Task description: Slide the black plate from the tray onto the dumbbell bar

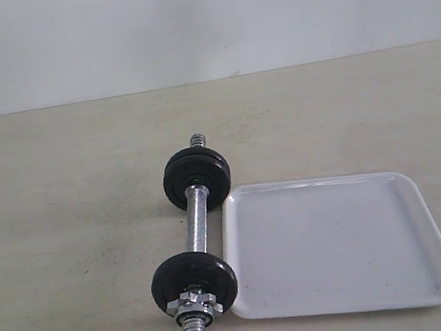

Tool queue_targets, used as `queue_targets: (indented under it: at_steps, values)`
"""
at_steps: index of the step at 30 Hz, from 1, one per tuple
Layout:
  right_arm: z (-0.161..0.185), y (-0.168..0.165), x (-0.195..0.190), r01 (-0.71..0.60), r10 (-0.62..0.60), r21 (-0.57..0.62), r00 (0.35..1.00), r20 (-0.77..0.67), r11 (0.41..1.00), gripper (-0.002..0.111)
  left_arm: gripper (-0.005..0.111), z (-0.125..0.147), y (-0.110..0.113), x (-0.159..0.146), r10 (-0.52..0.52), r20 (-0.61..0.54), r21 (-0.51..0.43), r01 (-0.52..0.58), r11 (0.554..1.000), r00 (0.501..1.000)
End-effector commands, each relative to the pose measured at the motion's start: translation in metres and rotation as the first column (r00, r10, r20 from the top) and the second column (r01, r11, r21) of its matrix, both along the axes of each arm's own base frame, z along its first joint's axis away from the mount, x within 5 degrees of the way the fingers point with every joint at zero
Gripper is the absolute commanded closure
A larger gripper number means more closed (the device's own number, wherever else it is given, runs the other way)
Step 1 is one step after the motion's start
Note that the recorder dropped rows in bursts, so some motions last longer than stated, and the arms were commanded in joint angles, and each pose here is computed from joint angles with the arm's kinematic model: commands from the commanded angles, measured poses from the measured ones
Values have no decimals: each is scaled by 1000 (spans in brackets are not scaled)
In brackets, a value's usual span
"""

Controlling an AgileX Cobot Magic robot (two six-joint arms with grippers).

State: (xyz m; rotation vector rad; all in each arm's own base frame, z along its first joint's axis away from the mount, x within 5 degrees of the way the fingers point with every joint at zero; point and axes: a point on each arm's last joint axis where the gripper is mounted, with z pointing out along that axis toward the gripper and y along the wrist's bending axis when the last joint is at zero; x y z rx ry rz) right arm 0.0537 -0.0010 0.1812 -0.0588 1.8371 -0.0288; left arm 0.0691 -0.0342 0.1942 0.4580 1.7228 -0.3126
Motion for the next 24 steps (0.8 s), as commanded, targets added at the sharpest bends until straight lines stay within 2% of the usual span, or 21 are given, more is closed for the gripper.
queue_targets:
  at_steps: [1, 7, 24]
  values:
    - [1, 0, 0, 3, -3, -11, 1000, 10, 1000, 109, 102, -1, 0, 0, -5, 0, 1, 5, 1000, 1000]
    - [1, -3, 0, 51, -51, -13, 999, 10, 999, 109, 102, -1, 0, 0, -5, 0, 1, 5, 1000, 1000]
    - [1, -2, 0, 43, -43, 6, 999, 10, 999, 109, 102, -1, 0, 0, -5, 0, 1, 5, 1000, 1000]
